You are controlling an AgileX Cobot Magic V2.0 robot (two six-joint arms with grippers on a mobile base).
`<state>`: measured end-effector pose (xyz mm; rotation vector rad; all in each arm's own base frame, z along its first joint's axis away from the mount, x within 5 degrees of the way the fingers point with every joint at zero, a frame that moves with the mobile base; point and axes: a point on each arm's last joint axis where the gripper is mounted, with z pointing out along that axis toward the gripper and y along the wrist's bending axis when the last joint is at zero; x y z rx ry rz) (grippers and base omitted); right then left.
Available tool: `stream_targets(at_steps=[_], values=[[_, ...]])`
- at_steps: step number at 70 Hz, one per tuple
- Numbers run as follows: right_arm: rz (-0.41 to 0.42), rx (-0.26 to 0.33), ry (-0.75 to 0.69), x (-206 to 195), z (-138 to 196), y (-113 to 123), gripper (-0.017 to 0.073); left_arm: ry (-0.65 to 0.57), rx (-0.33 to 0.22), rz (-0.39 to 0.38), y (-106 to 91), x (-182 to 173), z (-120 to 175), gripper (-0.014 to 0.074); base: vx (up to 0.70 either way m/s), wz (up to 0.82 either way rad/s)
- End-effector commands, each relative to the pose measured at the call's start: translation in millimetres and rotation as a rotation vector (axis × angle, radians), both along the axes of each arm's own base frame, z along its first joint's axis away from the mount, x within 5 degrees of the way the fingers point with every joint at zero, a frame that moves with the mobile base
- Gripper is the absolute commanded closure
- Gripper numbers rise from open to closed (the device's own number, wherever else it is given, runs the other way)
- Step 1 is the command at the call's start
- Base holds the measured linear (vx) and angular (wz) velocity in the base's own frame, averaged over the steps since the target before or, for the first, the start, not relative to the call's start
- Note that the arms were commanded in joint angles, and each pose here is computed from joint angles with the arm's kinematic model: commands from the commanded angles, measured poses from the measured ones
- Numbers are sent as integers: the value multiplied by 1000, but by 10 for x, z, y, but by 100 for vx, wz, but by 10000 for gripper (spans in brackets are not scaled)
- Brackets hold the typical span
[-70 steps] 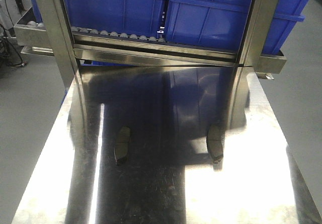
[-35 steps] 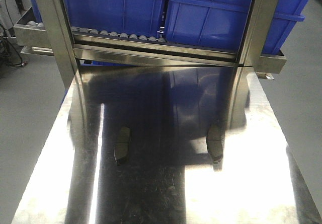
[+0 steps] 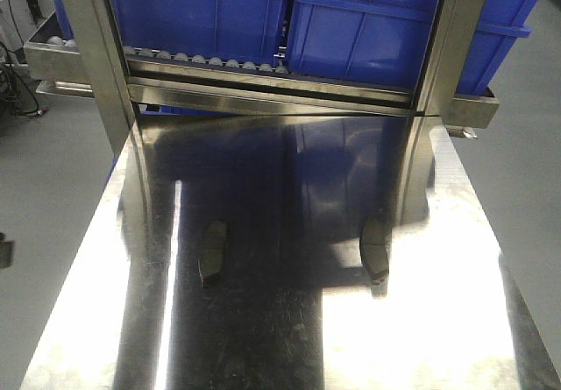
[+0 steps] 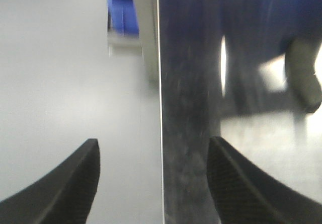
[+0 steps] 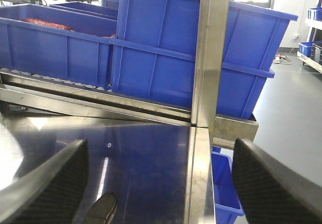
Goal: Move and align brake pads A on conveyor
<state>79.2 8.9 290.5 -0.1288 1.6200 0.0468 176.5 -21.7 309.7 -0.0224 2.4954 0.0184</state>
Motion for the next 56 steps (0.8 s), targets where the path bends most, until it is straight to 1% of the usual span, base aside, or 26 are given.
stream_targets(at_steps=[1, 4, 7, 10, 12, 13, 17, 21, 25, 33, 48, 56], values=[[-14, -2, -91, 2, 155, -12, 0, 29, -26, -9, -85, 277, 76, 161, 0, 0], [-14, -2, -91, 2, 155, -12, 0, 87, -35, -32, -138, 405, 9, 161, 0, 0], [-14, -2, -91, 2, 155, -12, 0, 124, -61, -58, -198, 512, -36, 161, 0, 0], [-14, -2, -91, 2, 155, -12, 0, 156, -97, -83, -263, 614, -77, 161, 0, 0], [-14, -2, -91, 2, 155, -12, 0, 174, -130, -104, -314, 682, -90, 161, 0, 0], [-14, -2, -91, 2, 155, -12, 0, 185, -136, -107, -328, 712, -114, 161, 0, 0], [-14, -2, -91, 2, 155, -12, 0, 224, -188, -142, -420, 834, -142, 161, 0, 0], [-14, -2, -91, 2, 155, -12, 0, 275, -198, -180, -508, 935, -198, 161, 0, 0], [-14, -2, -91, 2, 155, -12, 0, 315, -188, -205, -599, 1037, -244, 161, 0, 0], [-14, -2, -91, 2, 155, -12, 0, 372, -147, -253, -834, 1204, -341, 161, 0, 0], [-14, -2, -91, 2, 155, -12, 0, 379, -78, -294, -1297, 1374, -480, 161, 0, 0], [-14, -2, -90, 2, 154, -12, 0, 363, -68, -283, -1479, 1435, -528, 160, 0, 0]])
